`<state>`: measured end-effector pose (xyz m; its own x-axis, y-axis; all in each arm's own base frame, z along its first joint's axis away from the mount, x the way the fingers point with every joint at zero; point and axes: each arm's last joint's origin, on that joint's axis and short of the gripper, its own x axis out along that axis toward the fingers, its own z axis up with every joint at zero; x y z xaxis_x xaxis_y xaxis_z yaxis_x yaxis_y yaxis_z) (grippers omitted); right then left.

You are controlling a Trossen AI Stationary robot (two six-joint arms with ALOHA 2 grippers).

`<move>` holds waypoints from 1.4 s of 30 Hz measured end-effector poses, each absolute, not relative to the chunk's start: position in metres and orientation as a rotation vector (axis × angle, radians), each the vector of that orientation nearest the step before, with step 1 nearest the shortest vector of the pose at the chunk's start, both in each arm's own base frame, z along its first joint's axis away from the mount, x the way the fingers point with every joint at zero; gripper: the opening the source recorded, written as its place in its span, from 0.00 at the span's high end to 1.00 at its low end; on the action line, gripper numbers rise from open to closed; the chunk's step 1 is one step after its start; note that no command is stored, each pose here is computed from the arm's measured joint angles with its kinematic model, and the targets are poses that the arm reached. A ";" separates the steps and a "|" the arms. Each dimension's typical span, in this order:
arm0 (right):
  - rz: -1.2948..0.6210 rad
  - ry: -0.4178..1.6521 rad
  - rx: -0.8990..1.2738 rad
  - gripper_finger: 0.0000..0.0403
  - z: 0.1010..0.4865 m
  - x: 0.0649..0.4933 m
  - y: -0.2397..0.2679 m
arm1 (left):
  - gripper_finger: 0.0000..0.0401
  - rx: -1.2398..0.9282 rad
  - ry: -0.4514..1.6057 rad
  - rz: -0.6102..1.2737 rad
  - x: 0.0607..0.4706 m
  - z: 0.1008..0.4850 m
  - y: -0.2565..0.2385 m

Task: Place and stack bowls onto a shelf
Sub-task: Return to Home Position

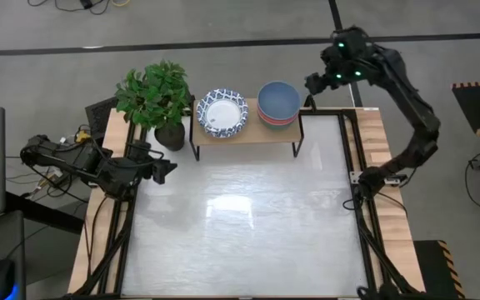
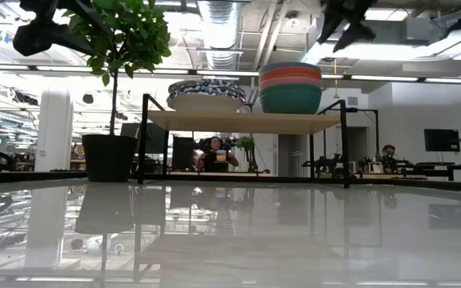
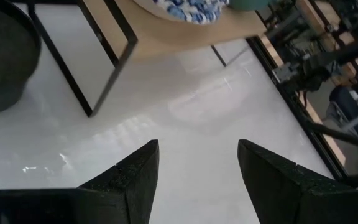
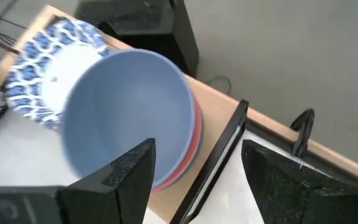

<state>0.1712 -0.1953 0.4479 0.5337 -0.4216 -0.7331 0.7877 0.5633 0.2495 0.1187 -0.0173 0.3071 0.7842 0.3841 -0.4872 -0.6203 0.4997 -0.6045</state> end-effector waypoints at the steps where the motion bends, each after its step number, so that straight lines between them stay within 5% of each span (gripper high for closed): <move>1: -0.772 0.654 0.604 0.34 0.452 0.168 -0.189 | 0.49 -0.854 0.314 0.611 0.119 0.307 -0.018; 15: -0.613 0.604 0.422 0.34 0.488 0.120 -0.099 | 0.49 -0.747 0.403 0.480 0.120 0.308 -0.021; 26: -0.535 0.397 0.220 0.34 0.511 0.081 -0.049 | 0.49 -0.535 0.048 0.230 0.095 0.352 -0.015; 42: -0.414 -0.027 0.336 0.34 0.405 0.044 -0.022 | 0.49 -0.457 -0.178 0.248 0.031 0.362 0.007</move>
